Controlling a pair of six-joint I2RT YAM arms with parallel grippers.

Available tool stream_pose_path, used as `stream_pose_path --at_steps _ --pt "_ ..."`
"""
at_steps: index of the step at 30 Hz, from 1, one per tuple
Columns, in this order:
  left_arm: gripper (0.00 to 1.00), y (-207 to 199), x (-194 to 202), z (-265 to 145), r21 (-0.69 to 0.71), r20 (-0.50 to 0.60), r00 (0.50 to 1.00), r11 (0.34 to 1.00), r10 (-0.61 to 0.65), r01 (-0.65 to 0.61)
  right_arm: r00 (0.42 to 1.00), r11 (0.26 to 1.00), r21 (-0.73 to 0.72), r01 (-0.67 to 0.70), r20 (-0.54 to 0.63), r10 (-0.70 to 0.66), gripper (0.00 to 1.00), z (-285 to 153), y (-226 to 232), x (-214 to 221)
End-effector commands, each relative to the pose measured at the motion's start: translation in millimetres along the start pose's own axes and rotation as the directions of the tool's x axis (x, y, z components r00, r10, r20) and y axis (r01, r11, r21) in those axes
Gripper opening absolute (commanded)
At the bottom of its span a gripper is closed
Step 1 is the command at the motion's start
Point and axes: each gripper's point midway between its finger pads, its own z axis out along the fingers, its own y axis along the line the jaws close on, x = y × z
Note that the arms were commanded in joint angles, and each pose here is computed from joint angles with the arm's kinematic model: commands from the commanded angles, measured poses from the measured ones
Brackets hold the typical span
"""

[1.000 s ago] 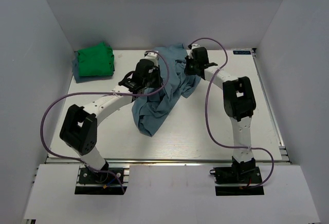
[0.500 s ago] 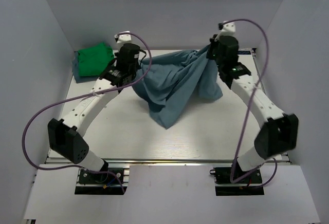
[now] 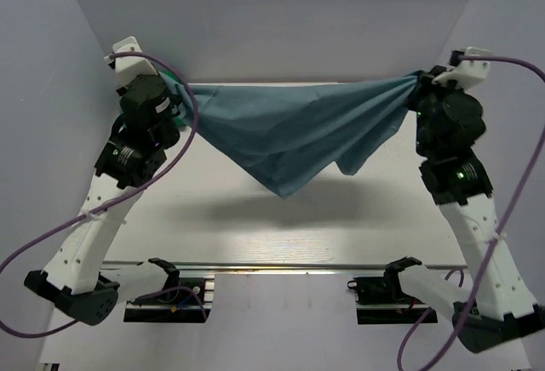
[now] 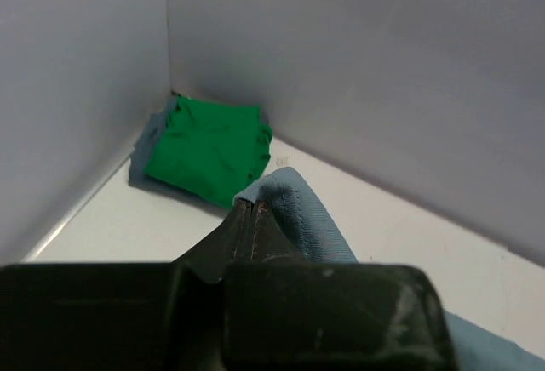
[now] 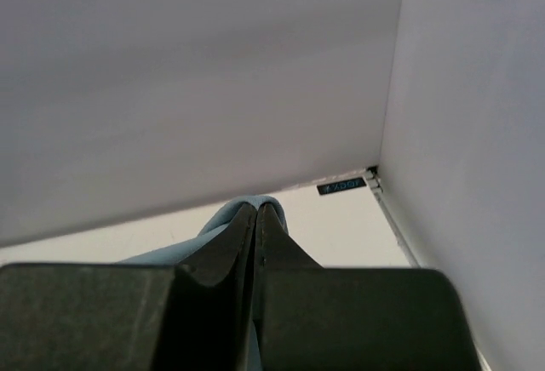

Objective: Fold and stack the t-shirts
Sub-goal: Flatten out the tshirt

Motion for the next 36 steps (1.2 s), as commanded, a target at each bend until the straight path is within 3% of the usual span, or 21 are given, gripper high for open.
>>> stream_pose_path --at_steps 1,3,11,17,23,27,29,30,33,36 --pt "0.0 27 -46 -14 -0.065 0.104 0.994 0.998 -0.018 0.025 0.987 0.999 0.026 -0.033 0.159 0.028 0.0 -33 -23 -64" --pt "0.0 33 -55 -19 -0.067 0.129 0.991 0.997 -0.039 0.048 0.98 1.0 -0.006 -0.014 0.196 0.015 0.0 -48 -25 -81" --pt "0.0 41 -62 -24 -0.088 0.146 0.989 0.996 -0.021 0.034 0.98 0.997 -0.076 -0.002 0.196 0.017 0.0 -60 -18 -82" --pt "0.0 24 -33 -4 -0.1 0.09 0.995 0.994 0.042 -0.033 0.995 0.993 -0.115 0.004 0.098 0.007 0.0 -38 0 -40" --pt "0.0 -14 56 39 -0.066 -0.048 0.99 0.988 0.135 -0.138 0.998 0.99 -0.143 -0.007 -0.068 -0.003 0.0 -7 21 40" --pt "0.0 -35 127 80 -0.053 -0.166 0.968 0.978 0.188 -0.2 0.977 0.997 -0.073 0.032 -0.207 -0.046 0.0 23 22 106" --pt "0.0 -45 152 98 -0.044 -0.204 0.957 0.974 0.208 -0.221 0.953 0.996 -0.047 0.073 -0.292 -0.084 0.0 42 25 147" --pt "0.0 -51 185 115 -0.045 -0.247 0.94 0.966 0.235 -0.253 0.93 0.994 -0.042 0.099 -0.352 -0.108 0.0 56 28 176" --pt "0.0 -67 220 143 -0.012 -0.307 0.914 0.96 0.264 -0.281 0.913 0.993 -0.059 0.101 -0.391 -0.116 0.0 74 36 194" --pt "0.0 -75 269 175 -0.01 -0.386 0.878 0.95 0.284 -0.312 0.857 0.987 -0.077 0.143 -0.489 -0.163 0.0 100 40 249"
